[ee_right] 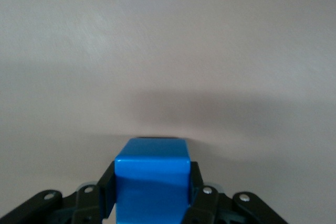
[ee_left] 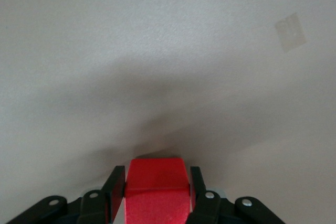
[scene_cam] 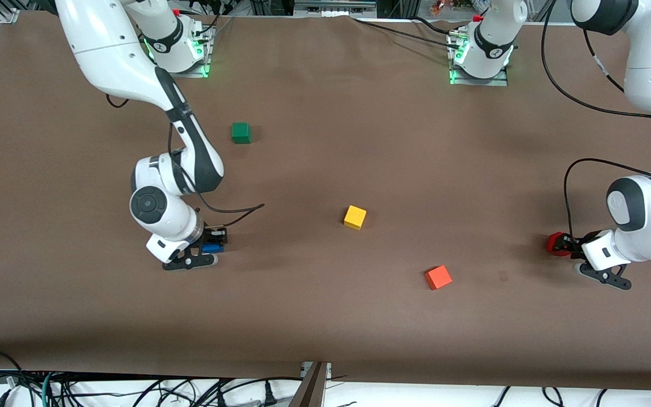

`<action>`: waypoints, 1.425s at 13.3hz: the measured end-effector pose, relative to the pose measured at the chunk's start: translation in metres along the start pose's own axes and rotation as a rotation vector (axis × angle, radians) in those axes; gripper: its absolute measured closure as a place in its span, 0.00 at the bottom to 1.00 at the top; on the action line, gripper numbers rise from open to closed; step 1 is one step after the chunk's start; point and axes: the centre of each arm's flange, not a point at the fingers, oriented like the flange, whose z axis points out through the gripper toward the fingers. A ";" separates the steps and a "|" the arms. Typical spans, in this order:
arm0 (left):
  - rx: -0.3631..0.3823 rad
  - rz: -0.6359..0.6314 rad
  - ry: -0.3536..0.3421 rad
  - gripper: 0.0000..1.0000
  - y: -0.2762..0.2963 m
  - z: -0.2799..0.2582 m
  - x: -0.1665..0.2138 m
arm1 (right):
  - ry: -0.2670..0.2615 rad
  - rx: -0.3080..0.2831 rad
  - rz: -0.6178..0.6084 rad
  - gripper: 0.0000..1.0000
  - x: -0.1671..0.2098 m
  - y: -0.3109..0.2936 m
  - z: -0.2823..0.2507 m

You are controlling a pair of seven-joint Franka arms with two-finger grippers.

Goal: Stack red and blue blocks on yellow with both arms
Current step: 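Reach the right gripper to blue cube while the left gripper reaches red cube, then close the right gripper on blue while the left gripper grasps red, then carry the red cube with the left gripper onto the yellow cube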

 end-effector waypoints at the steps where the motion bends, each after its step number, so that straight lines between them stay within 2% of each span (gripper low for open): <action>1: 0.001 0.004 0.001 0.46 0.002 -0.002 0.002 | -0.030 -0.004 -0.007 0.45 0.000 0.008 -0.025; 5: -0.030 -0.021 -0.002 0.46 0.031 -0.039 0.027 | -0.102 0.006 -0.027 0.45 -0.020 0.030 -0.174; 7: -0.028 -0.043 0.015 0.46 0.072 -0.068 0.052 | -0.139 0.011 -0.026 0.45 -0.040 0.035 -0.235; 9: -0.042 -0.084 0.038 0.46 0.137 -0.093 0.079 | -0.149 0.010 -0.023 0.45 -0.054 0.044 -0.269; 12: -0.042 -0.175 0.055 0.46 0.266 -0.117 0.112 | -0.148 -0.032 -0.016 0.45 -0.056 0.057 -0.274; 15: -0.039 -0.237 0.044 0.46 0.395 -0.113 0.125 | -0.167 -0.039 -0.017 0.45 -0.053 0.056 -0.262; 19: -0.026 -0.180 0.015 0.46 0.509 -0.088 0.118 | -0.165 -0.040 -0.035 0.45 -0.054 0.044 -0.262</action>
